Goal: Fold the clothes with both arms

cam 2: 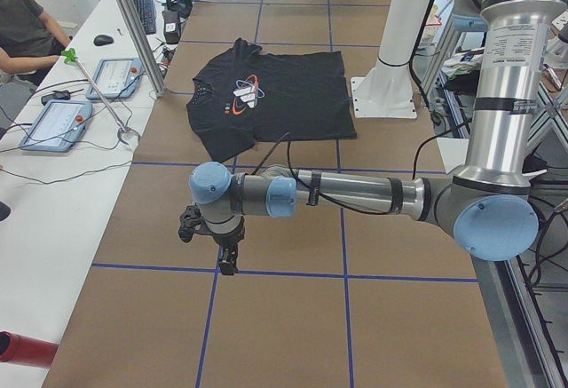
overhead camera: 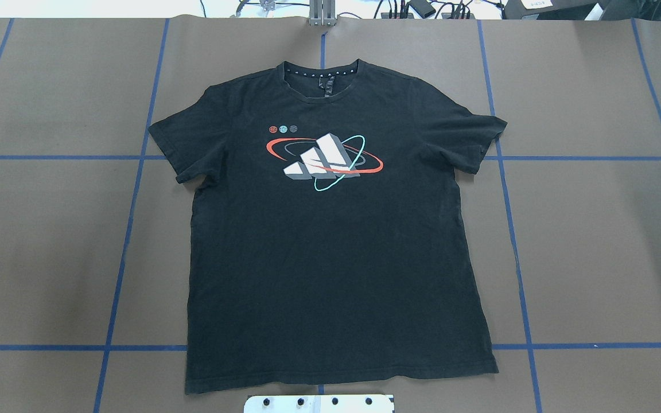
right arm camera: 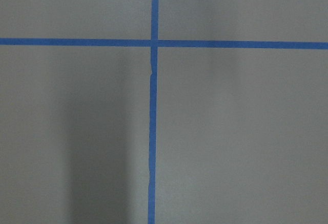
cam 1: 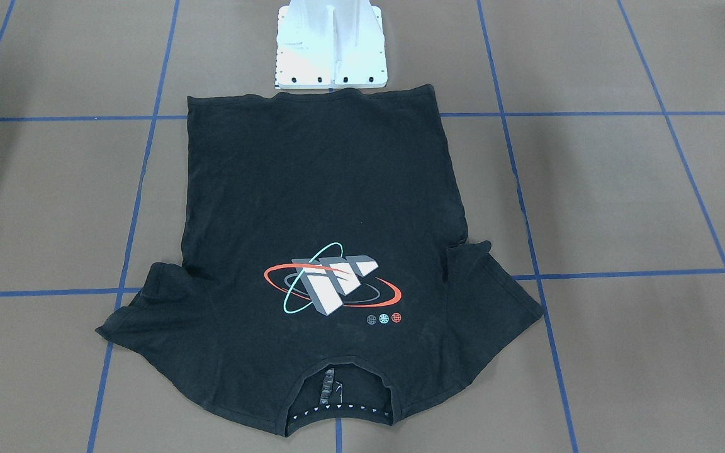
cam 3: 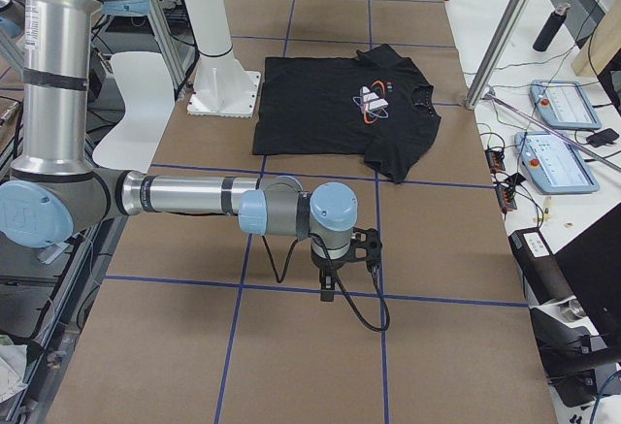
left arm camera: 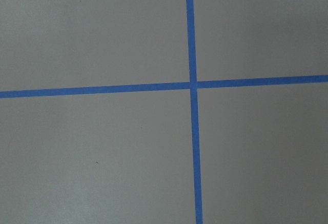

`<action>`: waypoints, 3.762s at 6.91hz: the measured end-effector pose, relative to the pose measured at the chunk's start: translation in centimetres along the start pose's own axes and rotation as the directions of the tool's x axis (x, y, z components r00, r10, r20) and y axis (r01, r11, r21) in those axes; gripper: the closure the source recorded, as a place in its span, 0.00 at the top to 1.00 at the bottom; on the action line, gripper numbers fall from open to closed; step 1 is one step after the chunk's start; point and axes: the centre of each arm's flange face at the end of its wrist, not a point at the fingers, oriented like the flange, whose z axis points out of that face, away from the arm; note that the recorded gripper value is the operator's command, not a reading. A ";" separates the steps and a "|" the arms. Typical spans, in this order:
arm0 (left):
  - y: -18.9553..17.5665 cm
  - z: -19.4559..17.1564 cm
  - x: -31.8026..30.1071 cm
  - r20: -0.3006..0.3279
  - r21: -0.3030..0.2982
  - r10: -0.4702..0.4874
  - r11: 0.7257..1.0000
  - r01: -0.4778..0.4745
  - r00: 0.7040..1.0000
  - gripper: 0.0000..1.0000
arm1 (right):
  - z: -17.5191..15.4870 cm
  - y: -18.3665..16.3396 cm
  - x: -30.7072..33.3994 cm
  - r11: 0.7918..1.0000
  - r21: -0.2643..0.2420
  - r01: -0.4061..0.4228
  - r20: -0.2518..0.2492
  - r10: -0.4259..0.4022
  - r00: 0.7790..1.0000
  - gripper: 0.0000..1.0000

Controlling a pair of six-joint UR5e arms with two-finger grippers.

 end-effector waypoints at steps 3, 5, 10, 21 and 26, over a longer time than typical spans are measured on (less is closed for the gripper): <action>-0.1 -0.1 0.1 0.000 0.001 0.001 1.000 -0.001 1.000 1.00 | 0.1 0.0 0.0 1.000 -0.001 -0.001 0.003 0.001 1.000 1.00; -1.1 -1.0 0.9 0.000 0.021 0.017 1.000 -0.017 1.000 1.00 | -0.3 -0.4 -0.7 1.000 0.008 0.005 0.047 -0.005 0.999 1.00; -7.6 -6.8 7.6 -0.020 0.308 0.279 0.915 -0.260 0.960 1.00 | -4.1 -4.9 -6.2 0.990 0.093 0.108 0.102 -0.118 0.988 1.00; -11.9 3.2 23.8 -0.304 0.381 0.158 0.924 -0.032 0.940 1.00 | 3.0 -22.2 -29.9 0.961 0.193 0.198 0.147 -0.228 0.962 0.99; -13.1 3.0 28.4 -0.337 0.384 0.123 0.923 0.017 0.933 1.00 | 13.7 -21.0 -38.7 0.929 0.315 0.194 0.149 -0.251 0.956 0.88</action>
